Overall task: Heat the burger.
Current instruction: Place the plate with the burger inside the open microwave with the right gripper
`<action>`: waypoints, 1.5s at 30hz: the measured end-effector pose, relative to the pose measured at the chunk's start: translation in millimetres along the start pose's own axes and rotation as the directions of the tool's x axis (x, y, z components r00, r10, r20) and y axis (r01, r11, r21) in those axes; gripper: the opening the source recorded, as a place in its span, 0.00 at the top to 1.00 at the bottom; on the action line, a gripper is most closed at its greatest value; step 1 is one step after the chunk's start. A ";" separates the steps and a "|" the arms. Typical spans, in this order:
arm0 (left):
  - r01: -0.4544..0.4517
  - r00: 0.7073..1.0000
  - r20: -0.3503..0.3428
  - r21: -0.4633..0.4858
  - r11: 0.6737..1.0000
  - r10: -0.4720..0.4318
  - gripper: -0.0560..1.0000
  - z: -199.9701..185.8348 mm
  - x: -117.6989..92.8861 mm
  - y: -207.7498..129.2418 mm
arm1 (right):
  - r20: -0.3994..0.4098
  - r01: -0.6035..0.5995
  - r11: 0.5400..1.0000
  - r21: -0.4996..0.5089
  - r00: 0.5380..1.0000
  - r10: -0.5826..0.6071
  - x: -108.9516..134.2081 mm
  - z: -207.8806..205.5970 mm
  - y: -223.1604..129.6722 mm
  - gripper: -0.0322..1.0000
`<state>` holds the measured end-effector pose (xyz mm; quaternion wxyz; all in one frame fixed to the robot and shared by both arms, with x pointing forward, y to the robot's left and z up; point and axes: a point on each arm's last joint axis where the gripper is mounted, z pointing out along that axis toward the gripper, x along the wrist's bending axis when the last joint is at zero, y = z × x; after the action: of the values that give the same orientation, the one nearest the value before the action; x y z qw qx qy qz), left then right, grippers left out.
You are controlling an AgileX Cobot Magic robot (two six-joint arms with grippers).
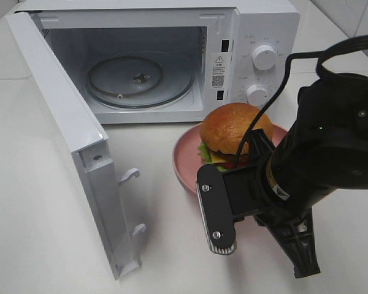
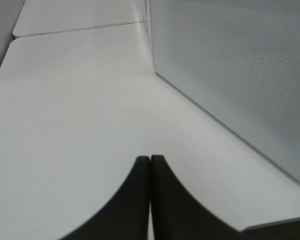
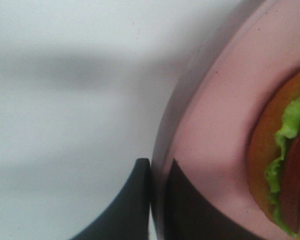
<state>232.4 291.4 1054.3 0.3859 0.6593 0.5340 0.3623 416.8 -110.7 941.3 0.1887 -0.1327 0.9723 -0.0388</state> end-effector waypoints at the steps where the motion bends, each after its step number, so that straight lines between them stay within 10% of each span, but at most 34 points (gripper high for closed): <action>1: 0.000 1.000 0.000 0.000 1.000 0.000 0.95 0.0 0.0 0.0 | 0.013 0.026 1.000 -0.010 1.000 -0.026 -1.2 0.0 0.9 0.95; 19: 0.000 1.000 0.000 0.000 1.000 0.000 0.95 0.0 0.0 0.0 | 0.157 0.344 0.936 -0.071 0.931 -0.331 -11.9 0.2 9.8 0.95; 45: 0.000 1.000 0.000 0.000 1.000 0.000 0.95 0.0 0.0 0.0 | 0.220 0.388 0.911 -0.136 0.909 -0.355 -61.7 7.2 19.3 0.94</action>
<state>232.4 291.4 1054.3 0.3859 0.6593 0.5340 0.3623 470.0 -75.5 954.2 0.2572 -0.3352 0.9060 0.0251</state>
